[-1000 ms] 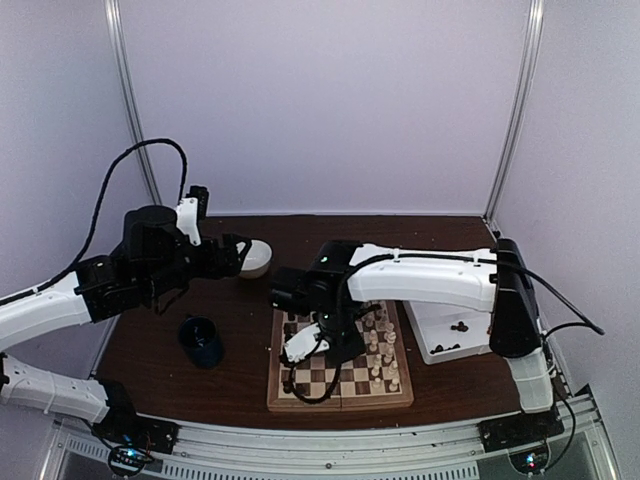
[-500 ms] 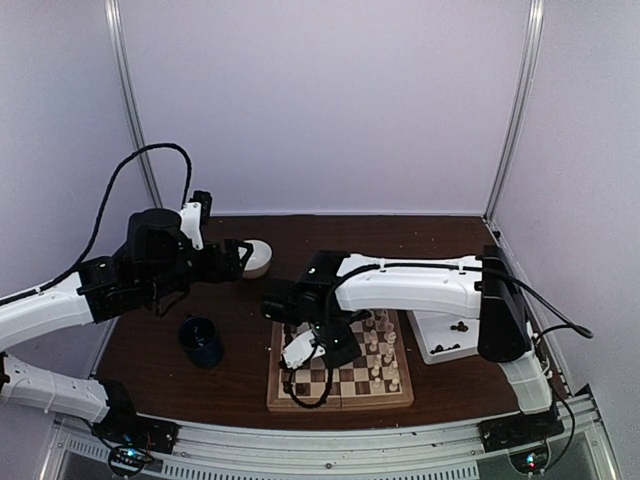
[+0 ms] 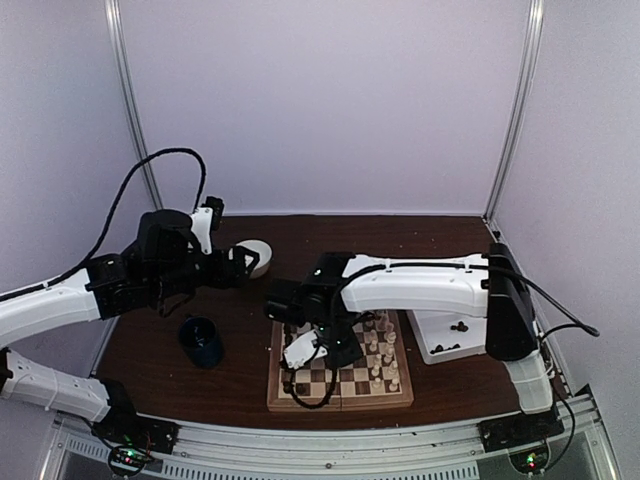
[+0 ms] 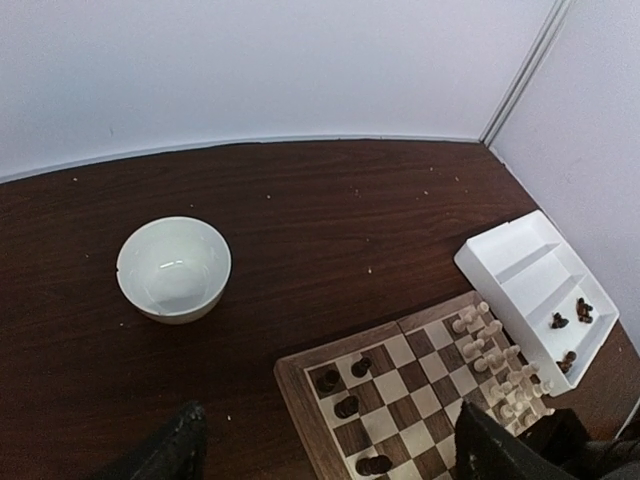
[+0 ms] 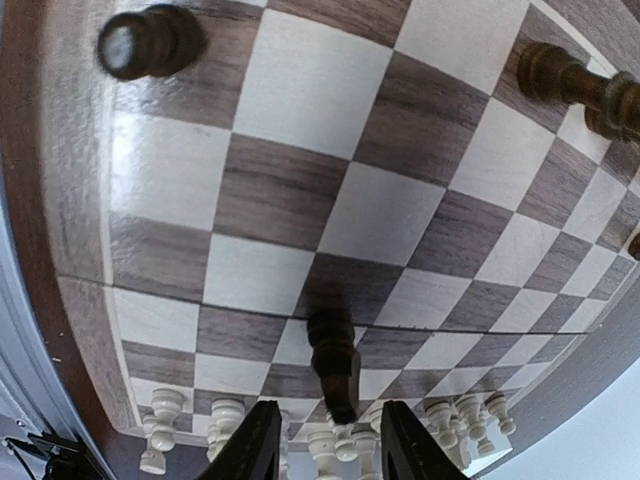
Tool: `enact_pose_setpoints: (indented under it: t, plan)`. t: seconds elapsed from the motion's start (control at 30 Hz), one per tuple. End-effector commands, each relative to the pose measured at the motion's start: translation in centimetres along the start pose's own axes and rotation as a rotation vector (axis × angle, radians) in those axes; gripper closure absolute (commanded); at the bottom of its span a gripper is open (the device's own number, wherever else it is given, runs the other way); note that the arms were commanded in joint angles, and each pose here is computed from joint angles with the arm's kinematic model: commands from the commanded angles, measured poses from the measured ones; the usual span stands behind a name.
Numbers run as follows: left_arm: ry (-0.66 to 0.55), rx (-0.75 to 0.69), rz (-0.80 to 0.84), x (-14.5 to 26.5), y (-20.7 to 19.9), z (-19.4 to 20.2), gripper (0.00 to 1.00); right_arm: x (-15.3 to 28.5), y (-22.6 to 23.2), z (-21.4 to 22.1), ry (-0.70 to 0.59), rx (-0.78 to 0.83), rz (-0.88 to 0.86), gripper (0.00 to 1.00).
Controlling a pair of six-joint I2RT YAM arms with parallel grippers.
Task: Set up the chess pieces on the board
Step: Place the knight on the chessboard, then pick up the knight from the chessboard.
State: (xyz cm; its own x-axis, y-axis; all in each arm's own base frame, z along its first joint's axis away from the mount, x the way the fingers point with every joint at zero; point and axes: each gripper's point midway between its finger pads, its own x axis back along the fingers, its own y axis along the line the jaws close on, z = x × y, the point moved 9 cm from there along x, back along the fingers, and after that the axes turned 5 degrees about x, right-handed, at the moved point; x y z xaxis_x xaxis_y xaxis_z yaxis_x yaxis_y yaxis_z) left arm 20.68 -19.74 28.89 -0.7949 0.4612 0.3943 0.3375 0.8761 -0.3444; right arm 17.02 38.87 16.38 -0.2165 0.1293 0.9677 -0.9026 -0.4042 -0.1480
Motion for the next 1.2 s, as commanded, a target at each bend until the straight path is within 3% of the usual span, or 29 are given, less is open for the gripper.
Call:
enact_pose_setpoints:
  t: [0.0, 0.1, 0.27, 0.43, 0.53, 0.67, 0.83, 1.17]
  plan:
    - [0.037, -0.081, 0.091, -0.4, -1.4, -0.9, 0.18, 6.1, 0.4, 3.8, -0.135, -0.068, 0.050, 0.61]
    - [0.147, -0.175, 0.152, -1.3, -2.4, -0.3, 0.24, 7.9, 0.7, 7.3, -0.254, -0.137, 0.008, 0.59]
    - [0.384, -0.311, 0.268, -3.3, -5.7, 2.2, 0.37, 8.2, 1.0, 16.0, -0.464, -0.398, -0.048, 0.58]
    - [0.484, -0.527, 0.384, -4.0, -10.9, 6.4, 0.37, 6.3, 1.4, 24.0, -0.718, -0.754, -0.030, 0.57]
    - [0.610, -0.617, 0.418, -4.9, -12.6, 9.0, 0.36, 5.1, 2.0, 27.1, -0.833, -0.898, 0.014, 0.56]
    - [0.712, -0.700, 0.413, -6.0, -13.8, 11.3, 0.32, 4.1, 2.9, 28.9, -0.894, -0.989, 0.035, 0.55]
    - [0.758, -0.681, 0.367, -7.8, -14.2, 12.6, 0.33, 3.4, 3.1, 29.5, -0.896, -1.020, 0.042, 0.55]
    - [0.829, -0.640, 0.361, -10.3, -15.3, 14.4, 0.55, 3.1, 3.2, 29.5, -0.901, -1.012, 0.036, 0.55]
